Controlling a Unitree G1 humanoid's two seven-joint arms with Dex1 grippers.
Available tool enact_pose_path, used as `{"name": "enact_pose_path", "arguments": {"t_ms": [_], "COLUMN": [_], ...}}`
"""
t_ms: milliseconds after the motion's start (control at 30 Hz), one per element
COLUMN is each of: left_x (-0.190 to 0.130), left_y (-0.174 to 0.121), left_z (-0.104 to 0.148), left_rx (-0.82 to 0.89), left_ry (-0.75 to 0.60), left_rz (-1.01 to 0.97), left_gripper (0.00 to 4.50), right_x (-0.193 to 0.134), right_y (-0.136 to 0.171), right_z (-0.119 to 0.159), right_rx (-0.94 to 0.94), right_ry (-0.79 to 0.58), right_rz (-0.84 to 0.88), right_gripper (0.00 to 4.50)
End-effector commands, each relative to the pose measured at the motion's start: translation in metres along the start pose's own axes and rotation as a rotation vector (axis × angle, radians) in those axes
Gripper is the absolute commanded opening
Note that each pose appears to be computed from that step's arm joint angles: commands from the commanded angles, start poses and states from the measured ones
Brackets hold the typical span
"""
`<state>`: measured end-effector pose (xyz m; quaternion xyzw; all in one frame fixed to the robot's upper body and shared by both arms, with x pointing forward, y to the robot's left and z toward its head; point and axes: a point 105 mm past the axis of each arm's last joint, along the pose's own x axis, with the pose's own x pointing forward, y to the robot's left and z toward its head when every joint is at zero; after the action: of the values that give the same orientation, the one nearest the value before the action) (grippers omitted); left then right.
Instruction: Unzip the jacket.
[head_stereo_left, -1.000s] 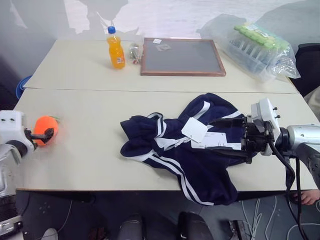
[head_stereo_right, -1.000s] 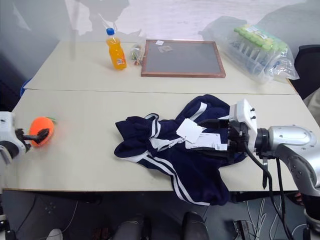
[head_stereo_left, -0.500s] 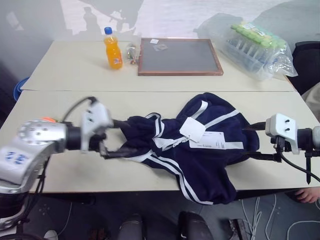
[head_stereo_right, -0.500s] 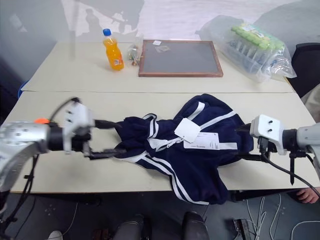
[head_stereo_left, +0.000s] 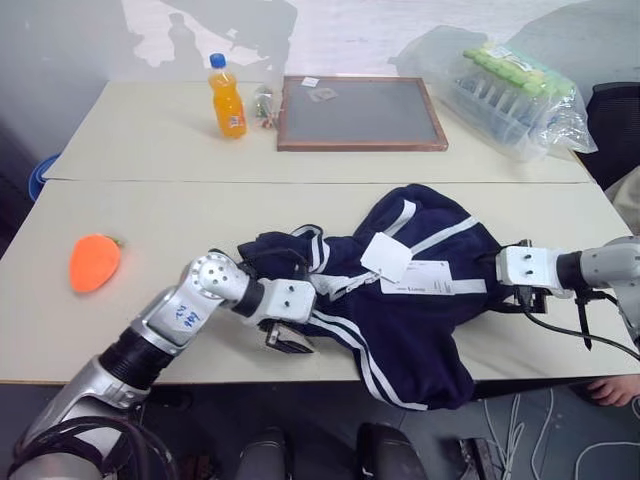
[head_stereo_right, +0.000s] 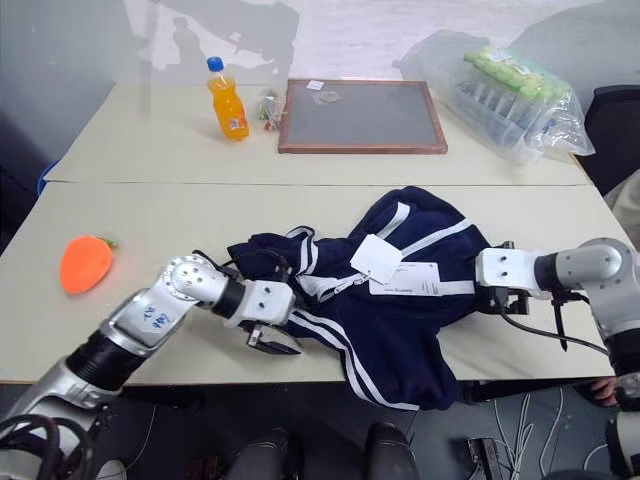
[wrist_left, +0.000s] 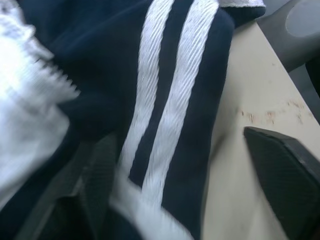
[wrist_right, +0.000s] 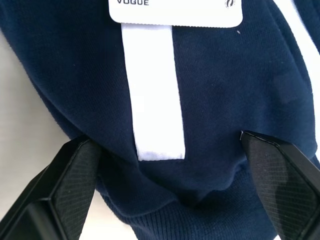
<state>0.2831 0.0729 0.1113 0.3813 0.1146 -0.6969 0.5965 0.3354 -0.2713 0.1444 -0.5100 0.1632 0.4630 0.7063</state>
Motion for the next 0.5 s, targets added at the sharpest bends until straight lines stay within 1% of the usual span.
{"name": "enact_pose_path", "arguments": {"t_ms": [33, 100, 133, 167, 233, 333, 367, 400, 433, 500], "left_x": [0.003, 0.003, 0.003, 0.003, 0.002, 0.0, -0.001, -0.002, -0.003, -0.008], "left_y": [0.002, 0.003, 0.002, 0.002, 0.002, 0.002, 0.002, 0.001, 0.001, -0.001], "left_z": [0.004, 0.004, 0.003, 0.004, 0.003, -0.002, -0.004, -0.006, -0.007, -0.013], "left_rx": [0.03, 0.033, 0.028, 0.024, 0.013, 0.009, 0.006, 0.004, 0.0, -0.014], "left_ry": [0.004, 0.007, 0.002, -0.005, -0.013, 0.001, 0.005, 0.01, 0.013, 0.03], "left_rz": [-0.016, -0.015, -0.02, -0.023, -0.022, -0.021, -0.019, -0.017, -0.016, -0.018], "left_gripper": [2.91, 2.36, 1.98, 1.71, 1.08, 0.1, 0.0, 0.0, 0.0, 0.0], "right_x": [0.003, 0.003, 0.003, 0.003, 0.002, 0.001, 0.001, 0.001, 0.0, 0.0], "right_y": [0.002, 0.001, 0.002, 0.002, 0.004, 0.008, 0.01, 0.014, 0.017, 0.023], "right_z": [-0.01, -0.01, -0.011, -0.011, -0.011, -0.011, -0.011, -0.011, -0.012, -0.013], "right_rx": [0.001, 0.003, 0.004, 0.005, 0.013, 0.032, 0.037, 0.043, 0.046, 0.063], "right_ry": [0.04, 0.038, 0.037, 0.037, 0.035, 0.023, 0.022, 0.022, 0.024, 0.02], "right_rz": [0.003, 0.006, 0.016, 0.023, 0.039, 0.069, 0.084, 0.103, 0.118, 0.152], "right_gripper": [4.5, 4.5, 4.2, 4.09, 3.54, 2.56, 2.21, 1.92, 1.5, 0.9]}}
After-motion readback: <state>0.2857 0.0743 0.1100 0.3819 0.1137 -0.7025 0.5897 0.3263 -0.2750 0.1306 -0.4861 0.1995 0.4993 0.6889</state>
